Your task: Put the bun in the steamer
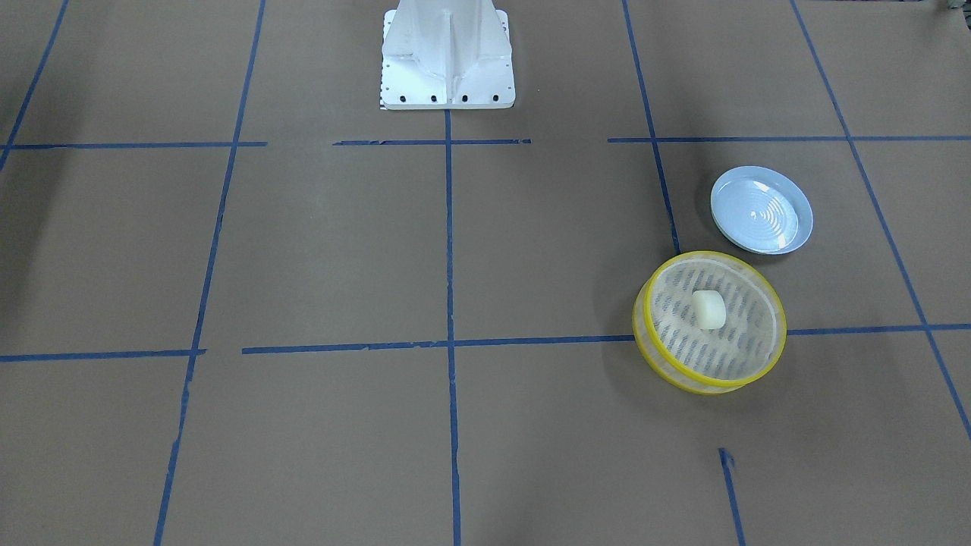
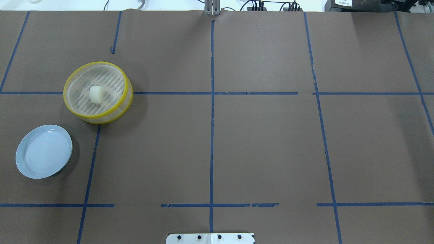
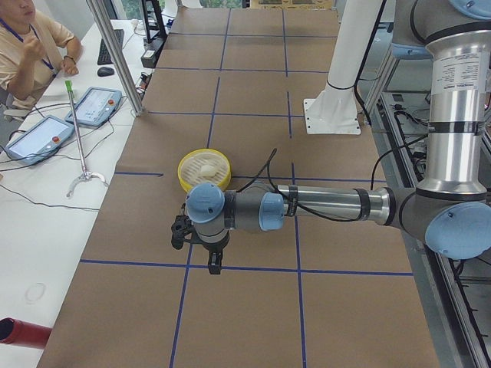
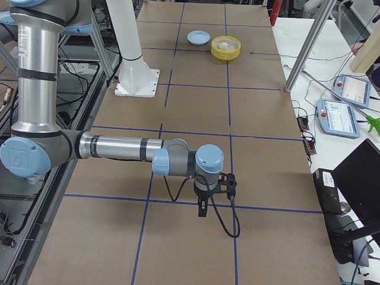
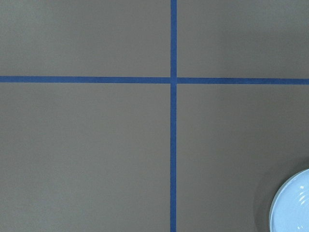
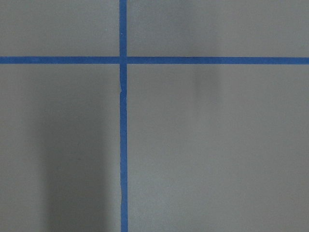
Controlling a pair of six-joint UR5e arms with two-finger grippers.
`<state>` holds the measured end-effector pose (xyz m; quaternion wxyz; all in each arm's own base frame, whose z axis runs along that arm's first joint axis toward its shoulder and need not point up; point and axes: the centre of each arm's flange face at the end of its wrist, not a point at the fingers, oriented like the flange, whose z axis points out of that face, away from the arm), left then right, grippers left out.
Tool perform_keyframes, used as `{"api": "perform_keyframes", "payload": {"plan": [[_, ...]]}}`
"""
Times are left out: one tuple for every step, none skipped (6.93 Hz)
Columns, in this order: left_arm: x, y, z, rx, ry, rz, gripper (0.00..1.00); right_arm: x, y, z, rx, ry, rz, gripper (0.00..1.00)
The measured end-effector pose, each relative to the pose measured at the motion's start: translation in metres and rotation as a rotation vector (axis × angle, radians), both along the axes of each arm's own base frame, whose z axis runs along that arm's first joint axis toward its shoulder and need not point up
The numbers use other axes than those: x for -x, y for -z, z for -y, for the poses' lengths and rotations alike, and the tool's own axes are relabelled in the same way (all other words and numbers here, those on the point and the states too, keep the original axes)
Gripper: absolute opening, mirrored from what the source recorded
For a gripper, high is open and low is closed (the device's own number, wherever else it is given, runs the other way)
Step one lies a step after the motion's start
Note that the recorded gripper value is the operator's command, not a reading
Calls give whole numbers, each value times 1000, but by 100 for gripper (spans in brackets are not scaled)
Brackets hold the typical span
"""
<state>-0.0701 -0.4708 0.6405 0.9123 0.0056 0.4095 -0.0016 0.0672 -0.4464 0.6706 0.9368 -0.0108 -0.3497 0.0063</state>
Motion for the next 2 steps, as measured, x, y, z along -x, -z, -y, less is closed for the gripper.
{"api": "perform_keyframes", "payload": {"plan": [[0,-3,-1,5,0,2,100,0,0,0,0,0,0,100],[2,-6,-1,7,-1,23,100,0,0,0,0,0,0,100]]}}
